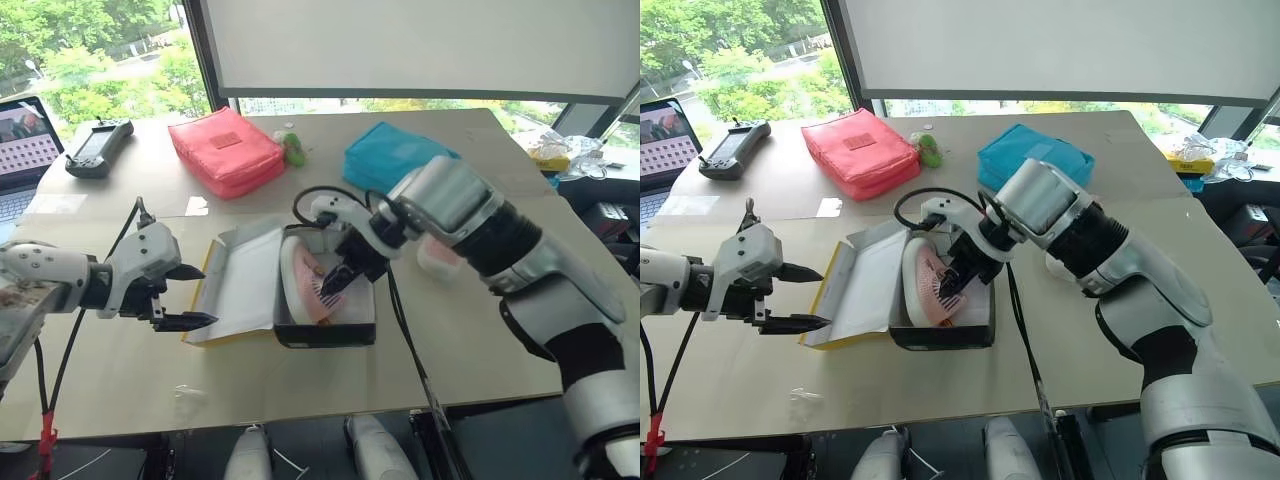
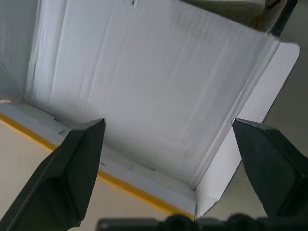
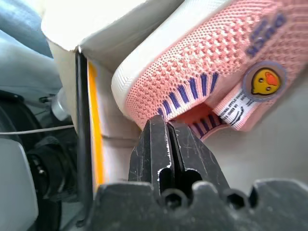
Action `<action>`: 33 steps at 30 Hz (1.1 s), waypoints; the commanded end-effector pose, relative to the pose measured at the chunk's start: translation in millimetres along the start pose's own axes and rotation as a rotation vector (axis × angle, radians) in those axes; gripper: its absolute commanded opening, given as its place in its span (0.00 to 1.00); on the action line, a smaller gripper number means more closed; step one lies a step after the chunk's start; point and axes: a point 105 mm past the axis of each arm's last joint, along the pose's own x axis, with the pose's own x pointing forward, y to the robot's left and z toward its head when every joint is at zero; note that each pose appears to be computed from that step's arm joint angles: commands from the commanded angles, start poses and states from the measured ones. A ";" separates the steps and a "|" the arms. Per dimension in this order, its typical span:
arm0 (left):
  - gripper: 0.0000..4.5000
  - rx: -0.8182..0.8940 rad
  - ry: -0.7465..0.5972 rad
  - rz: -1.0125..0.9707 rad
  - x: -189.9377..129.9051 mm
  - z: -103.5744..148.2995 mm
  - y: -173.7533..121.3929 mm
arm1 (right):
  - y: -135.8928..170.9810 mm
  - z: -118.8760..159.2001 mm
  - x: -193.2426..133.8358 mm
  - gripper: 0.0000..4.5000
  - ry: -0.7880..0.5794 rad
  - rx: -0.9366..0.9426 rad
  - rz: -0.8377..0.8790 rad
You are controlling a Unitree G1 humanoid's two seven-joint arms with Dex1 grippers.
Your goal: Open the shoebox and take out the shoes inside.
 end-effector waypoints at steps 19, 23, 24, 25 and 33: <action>1.00 0.044 0.021 0.020 -13.8 6.1 5.8 | 30.9 65.9 -72.1 0.01 -0.567 0.184 0.337; 1.00 0.047 0.028 0.016 -15.8 6.7 6.6 | 29.7 67.1 -101.0 0.01 -0.659 0.177 0.299; 1.00 0.047 0.028 0.014 -16.2 7.1 6.9 | 27.8 66.6 -112.1 0.01 -0.689 0.162 0.268; 1.00 0.049 0.028 0.013 -16.1 7.8 7.3 | 22.8 65.2 -128.2 0.01 -0.727 0.154 0.217; 1.00 0.067 0.019 -0.010 -9.8 11.2 11.5 | -29.5 27.9 -224.1 0.01 -0.863 0.146 -0.298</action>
